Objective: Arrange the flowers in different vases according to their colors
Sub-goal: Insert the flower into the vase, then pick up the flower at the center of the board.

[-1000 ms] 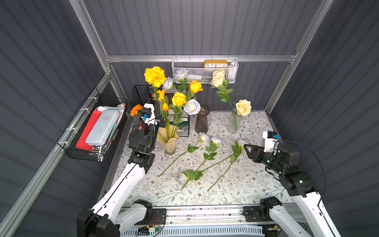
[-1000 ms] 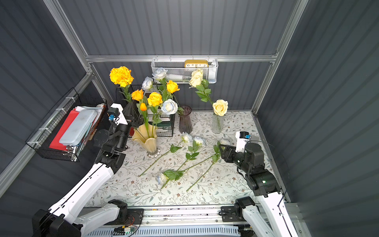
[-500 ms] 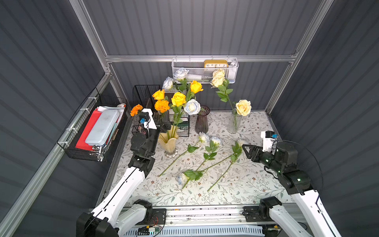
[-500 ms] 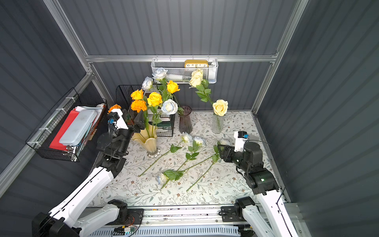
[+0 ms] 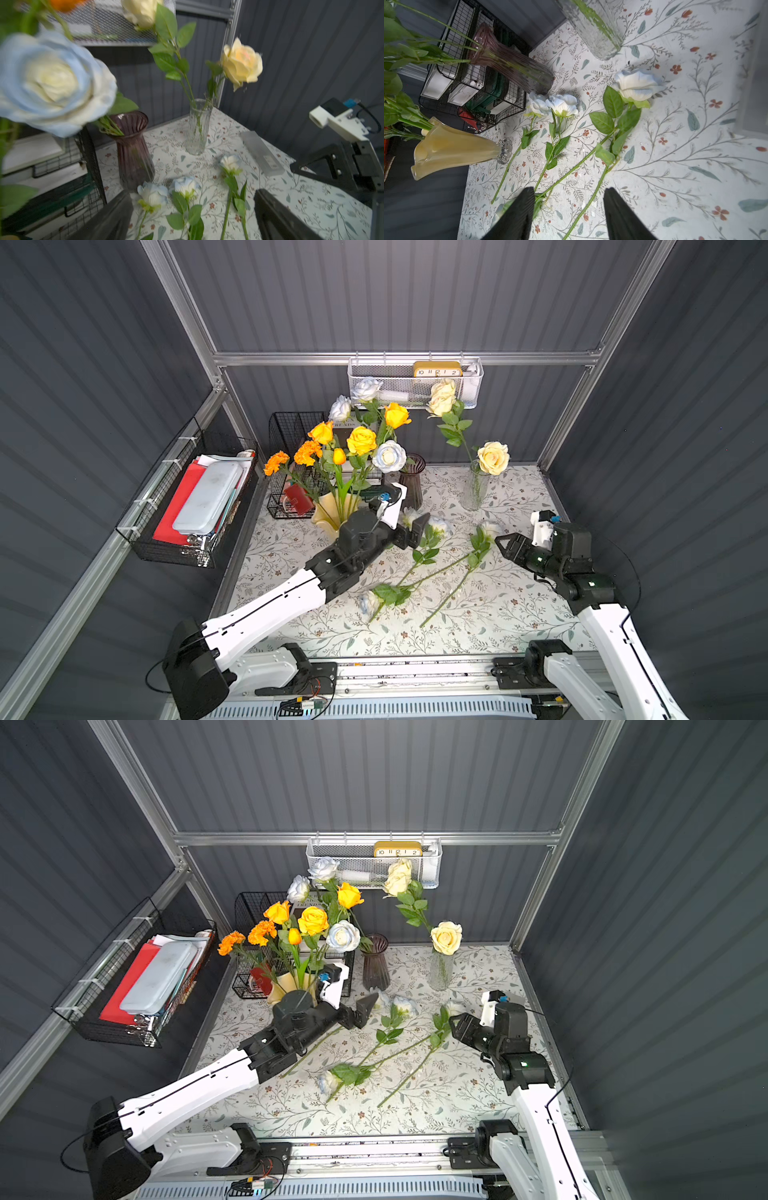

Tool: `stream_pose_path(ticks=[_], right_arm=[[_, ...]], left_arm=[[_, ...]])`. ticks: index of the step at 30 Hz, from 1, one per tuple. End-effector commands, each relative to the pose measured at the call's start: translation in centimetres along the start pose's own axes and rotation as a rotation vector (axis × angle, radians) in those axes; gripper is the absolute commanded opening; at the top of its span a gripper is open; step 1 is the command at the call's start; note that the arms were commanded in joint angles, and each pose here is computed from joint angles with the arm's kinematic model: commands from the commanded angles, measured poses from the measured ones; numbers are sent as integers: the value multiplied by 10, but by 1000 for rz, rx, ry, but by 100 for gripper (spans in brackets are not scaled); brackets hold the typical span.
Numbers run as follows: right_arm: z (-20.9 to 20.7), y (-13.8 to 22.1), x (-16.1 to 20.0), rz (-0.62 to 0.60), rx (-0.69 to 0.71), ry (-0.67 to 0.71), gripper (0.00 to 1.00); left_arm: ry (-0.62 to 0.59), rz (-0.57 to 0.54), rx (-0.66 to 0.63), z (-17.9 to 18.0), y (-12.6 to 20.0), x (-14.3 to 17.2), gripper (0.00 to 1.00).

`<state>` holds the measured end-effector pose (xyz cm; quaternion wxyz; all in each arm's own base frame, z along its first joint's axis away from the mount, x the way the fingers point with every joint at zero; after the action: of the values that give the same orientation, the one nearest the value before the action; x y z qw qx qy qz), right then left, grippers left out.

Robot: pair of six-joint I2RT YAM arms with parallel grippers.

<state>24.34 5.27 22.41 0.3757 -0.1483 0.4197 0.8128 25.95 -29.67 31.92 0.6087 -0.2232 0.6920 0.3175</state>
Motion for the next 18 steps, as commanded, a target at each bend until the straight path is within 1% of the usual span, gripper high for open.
stream_pose_path(ticks=[1,3,5,11,15,16,18], right_arm=[[-6,-8,14,78,0,-42,56],[-19,-11,19,80,56,-62,56],[-31,-13,20,52,89,-97,56],[-56,-9,11,4,121,-216,56],[-68,-5,5,-26,141,-255,56],[-70,-5,5,-28,138,-259,56],[-73,-5,5,-29,135,-267,56]], left_arm=[[0,78,110,-23,-5,16,95],[-5,150,151,-34,-20,31,95],[-10,253,185,-45,-40,54,94],[8,519,286,-78,-93,120,92],[26,644,349,-97,-115,152,90],[38,642,368,-103,-122,148,90],[67,696,415,-112,-129,162,90]])
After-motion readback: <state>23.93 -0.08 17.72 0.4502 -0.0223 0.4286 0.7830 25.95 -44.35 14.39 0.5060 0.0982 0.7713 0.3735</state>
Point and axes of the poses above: each gripper's point midway between its finger pads, its own y axis back along the fingers, its own z axis along the line the jaws close on, x = y × z, the point moved 3 cm from there along y, back along the fingers
